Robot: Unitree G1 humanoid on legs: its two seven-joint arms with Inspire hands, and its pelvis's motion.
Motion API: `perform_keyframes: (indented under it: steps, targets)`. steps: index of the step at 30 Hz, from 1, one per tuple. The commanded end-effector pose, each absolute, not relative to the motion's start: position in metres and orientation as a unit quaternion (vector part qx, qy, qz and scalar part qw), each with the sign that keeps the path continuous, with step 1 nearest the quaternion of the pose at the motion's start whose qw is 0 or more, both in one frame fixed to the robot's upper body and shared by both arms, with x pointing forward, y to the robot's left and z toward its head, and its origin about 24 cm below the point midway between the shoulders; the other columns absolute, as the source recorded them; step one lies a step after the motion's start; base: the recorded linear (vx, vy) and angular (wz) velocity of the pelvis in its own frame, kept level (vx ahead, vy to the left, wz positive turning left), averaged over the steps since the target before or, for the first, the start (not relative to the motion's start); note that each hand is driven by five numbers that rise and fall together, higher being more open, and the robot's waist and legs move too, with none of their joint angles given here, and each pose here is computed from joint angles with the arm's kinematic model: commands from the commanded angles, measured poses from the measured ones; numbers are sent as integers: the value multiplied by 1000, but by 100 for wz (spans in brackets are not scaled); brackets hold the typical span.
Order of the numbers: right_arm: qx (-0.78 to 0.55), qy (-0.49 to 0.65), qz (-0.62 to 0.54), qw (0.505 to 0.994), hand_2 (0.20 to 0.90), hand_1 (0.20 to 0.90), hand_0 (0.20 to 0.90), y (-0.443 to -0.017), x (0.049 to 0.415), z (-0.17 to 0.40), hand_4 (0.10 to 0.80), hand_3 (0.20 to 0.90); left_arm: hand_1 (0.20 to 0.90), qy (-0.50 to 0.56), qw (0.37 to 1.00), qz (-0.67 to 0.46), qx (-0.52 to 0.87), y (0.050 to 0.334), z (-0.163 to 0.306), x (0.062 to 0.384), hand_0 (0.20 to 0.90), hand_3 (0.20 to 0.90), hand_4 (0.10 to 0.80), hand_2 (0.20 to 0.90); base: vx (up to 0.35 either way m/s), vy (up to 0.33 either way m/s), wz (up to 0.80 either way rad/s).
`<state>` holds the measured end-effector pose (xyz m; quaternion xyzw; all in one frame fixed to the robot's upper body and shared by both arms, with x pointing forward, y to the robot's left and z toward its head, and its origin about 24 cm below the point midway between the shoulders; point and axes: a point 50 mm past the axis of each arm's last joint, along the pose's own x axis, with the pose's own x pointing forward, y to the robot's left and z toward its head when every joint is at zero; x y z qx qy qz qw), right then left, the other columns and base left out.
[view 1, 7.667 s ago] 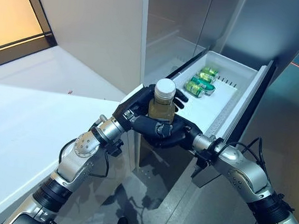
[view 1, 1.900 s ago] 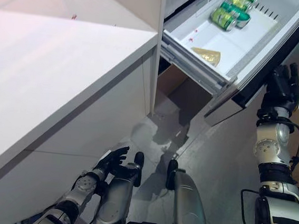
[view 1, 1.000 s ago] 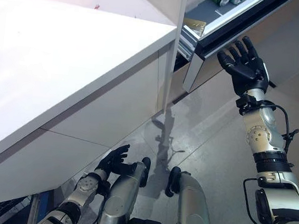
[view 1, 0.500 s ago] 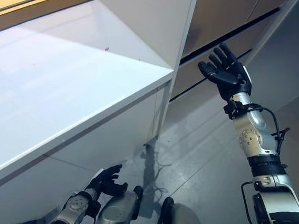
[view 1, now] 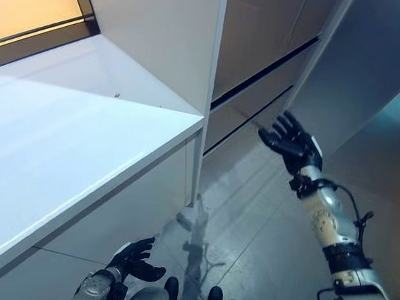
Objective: Put drinks into fridge and close the fridge
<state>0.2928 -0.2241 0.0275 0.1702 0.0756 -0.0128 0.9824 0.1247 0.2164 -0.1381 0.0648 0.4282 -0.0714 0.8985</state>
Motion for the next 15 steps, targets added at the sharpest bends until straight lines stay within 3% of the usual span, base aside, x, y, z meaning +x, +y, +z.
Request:
perform_keyframes:
  steps: [1,9,15]
  targets:
    - [147,26,-12,989,900,900,900,-228,289,31,800,900,900,421,906,-33,25,217,-140,125,900,900,800,900,-71,-56,-15]
    - [131,282,-51,949,900,900,900,-216,217,-86,800,900,900,439,898,10,-19,219,-145,121,900,900,800,900,-60,-42,-5]
    - [34,484,-60,872,900,900,900,-224,137,-147,800,900,900,454,891,11,-28,215,-150,117,900,900,800,900,-24,-1,3]
